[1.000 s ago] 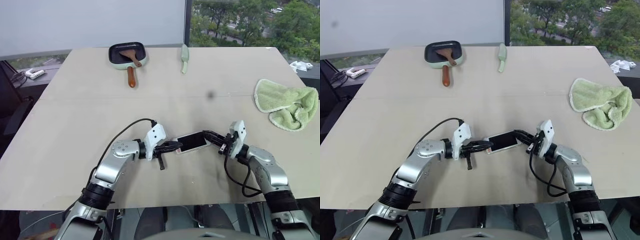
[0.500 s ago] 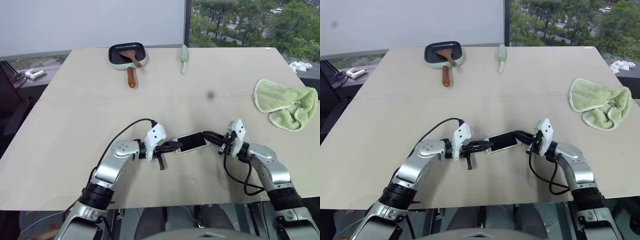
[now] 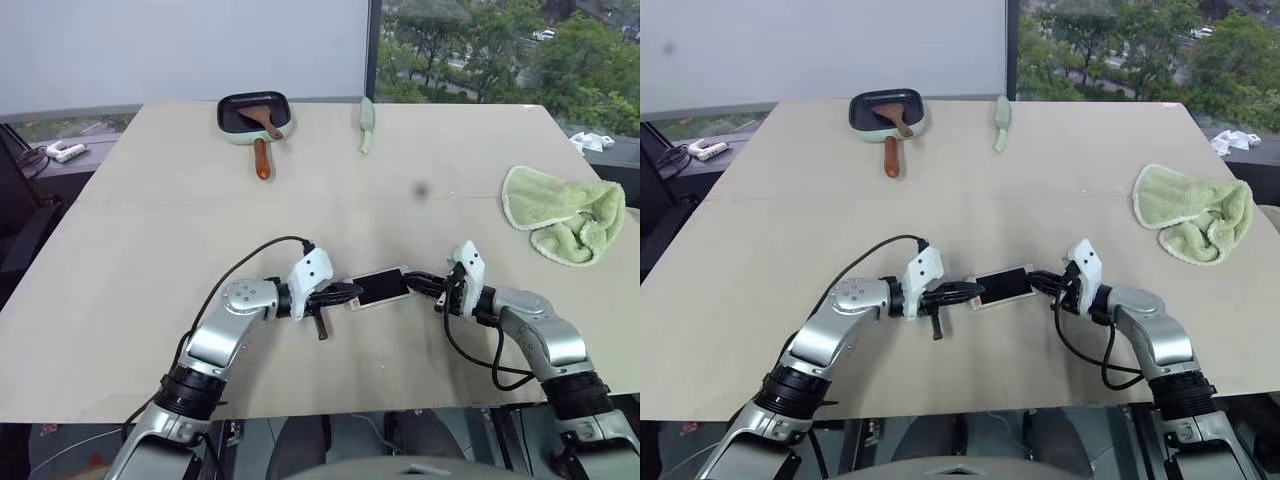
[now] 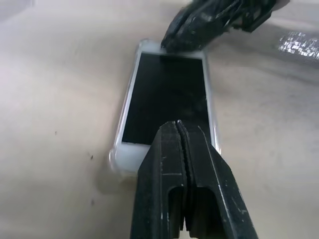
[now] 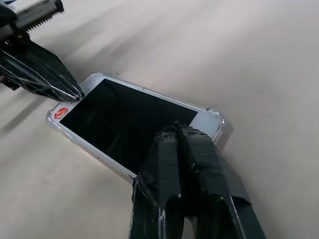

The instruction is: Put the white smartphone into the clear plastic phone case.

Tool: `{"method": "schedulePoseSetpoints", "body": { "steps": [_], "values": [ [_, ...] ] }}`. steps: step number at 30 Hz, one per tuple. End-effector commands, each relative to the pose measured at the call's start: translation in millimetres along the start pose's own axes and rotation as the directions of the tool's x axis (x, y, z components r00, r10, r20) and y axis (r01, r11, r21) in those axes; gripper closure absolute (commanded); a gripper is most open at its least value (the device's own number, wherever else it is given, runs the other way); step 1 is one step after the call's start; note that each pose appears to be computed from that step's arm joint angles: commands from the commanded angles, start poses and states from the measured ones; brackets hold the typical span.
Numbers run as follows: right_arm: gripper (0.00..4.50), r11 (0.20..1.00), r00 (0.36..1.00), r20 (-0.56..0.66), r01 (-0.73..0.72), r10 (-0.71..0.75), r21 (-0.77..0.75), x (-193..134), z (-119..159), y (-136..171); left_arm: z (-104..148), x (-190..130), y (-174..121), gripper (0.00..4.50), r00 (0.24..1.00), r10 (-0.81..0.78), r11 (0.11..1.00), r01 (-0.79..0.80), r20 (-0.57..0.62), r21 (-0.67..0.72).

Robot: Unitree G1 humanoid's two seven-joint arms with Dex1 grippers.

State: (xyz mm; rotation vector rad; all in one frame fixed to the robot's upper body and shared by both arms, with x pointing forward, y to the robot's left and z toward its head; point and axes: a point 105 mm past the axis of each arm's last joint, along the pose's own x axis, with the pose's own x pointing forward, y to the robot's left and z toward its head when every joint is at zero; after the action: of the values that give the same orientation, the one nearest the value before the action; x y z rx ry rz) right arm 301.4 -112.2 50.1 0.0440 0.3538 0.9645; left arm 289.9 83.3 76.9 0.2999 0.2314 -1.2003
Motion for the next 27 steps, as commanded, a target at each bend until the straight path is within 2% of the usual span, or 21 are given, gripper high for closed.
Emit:
{"method": "schedulePoseSetpoints", "body": {
  "steps": [1, 8, 17, 23, 27],
  "values": [
    [4.43, 0.985, 0.958, -0.284, 0.018, 0.032, 0.174, -6, -78, 9, 17, 0, 1, 4.5, 1.0, -0.006, 0.998, 0.005, 0.03, 0.056],
    [4.43, 0.995, 0.95, -0.311, 0.062, -0.034, 0.081, -7, -68, -4, 12, -3, 4, 4.5, 1.0, 0.019, 0.999, -0.02, 0.023, 0.047],
    [4.43, 0.982, 0.891, -0.422, 0.191, -0.169, 0.011, 3, -54, -17, 6, -10, 23, 4.5, 0.994, 0.105, 0.994, -0.106, 0.034, 0.017],
    [4.43, 0.969, 0.886, -0.406, 0.246, -0.224, 0.003, 10, -49, -19, 2, -10, 20, 4.5, 0.994, 0.106, 0.994, -0.106, 0.036, 0.008],
    [4.43, 0.978, 0.901, -0.387, 0.208, -0.198, -0.016, 6, -45, -14, 3, -13, 21, 4.5, 0.993, 0.114, 0.993, -0.114, 0.041, 0.009]
  ]
}}
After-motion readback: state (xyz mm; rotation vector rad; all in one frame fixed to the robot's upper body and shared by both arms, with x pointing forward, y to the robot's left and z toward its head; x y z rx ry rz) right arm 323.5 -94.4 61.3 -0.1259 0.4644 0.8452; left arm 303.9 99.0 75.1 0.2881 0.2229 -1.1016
